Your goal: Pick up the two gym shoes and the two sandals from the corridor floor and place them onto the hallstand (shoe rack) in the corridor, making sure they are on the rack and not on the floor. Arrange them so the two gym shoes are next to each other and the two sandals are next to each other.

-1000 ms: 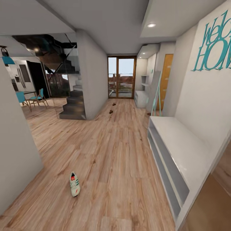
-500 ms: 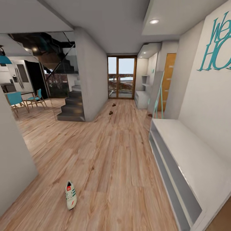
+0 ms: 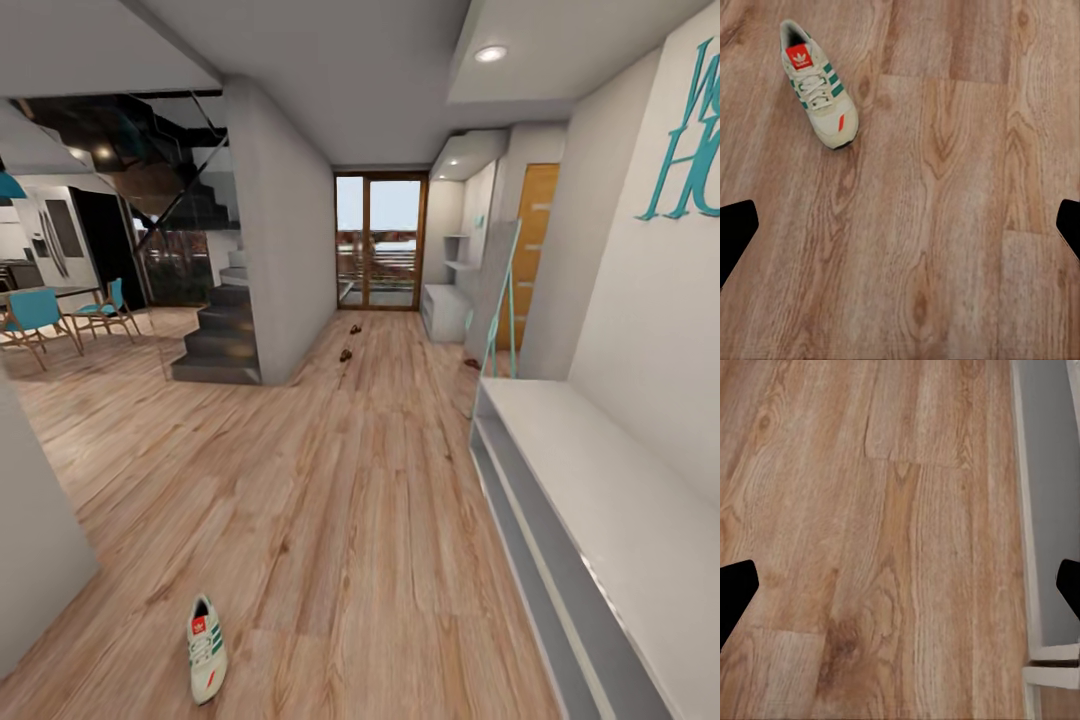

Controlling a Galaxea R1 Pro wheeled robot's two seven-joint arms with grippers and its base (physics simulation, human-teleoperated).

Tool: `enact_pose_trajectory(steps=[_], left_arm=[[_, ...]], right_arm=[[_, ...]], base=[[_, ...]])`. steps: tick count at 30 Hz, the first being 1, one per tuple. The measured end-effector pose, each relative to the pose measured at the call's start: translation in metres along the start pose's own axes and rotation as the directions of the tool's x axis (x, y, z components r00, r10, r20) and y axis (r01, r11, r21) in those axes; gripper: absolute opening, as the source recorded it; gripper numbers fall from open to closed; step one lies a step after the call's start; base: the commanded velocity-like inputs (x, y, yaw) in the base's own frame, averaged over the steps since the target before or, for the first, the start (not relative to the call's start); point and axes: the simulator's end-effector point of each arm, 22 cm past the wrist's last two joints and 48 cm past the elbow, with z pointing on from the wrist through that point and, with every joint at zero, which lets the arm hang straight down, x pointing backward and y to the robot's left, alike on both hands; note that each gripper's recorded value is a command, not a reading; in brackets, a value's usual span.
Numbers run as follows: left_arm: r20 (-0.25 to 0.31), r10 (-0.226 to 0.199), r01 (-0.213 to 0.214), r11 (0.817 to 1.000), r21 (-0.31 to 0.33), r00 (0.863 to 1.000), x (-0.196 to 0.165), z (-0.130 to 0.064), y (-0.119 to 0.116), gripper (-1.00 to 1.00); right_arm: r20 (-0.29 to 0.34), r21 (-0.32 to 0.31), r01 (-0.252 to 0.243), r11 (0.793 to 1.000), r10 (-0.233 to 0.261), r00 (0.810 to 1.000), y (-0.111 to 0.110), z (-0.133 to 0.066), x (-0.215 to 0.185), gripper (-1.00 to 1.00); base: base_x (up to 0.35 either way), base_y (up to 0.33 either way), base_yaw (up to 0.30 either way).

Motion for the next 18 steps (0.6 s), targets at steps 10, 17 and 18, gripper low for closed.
enact_pose_trajectory(steps=[10,17,18], left_arm=[[0.0,0.0,0.0,1.0,0.0,1.0,0.0,0.0,0.0,1.0],[0.0,0.0,0.0,1.0,0.0,1.0,0.0,0.0,0.0,1.0],[0.0,0.0,0.0,1.0,0.0,1.0,0.0,0.0,0.0,1.0]], right_arm=[[0.0,0.0,0.0,1.0,0.0,1.0,0.0,0.0,0.0001,1.0],[0.0,0.0,0.0,1.0,0.0,1.0,0.0,0.0,0.0001,1.0],[0.0,0.0,0.0,1.0,0.0,1.0,0.0,0.0,0.0001,1.0]], base=[[0.34,0.0,0.0],[0.34,0.0,0.0],[0.339,0.0,0.0]])
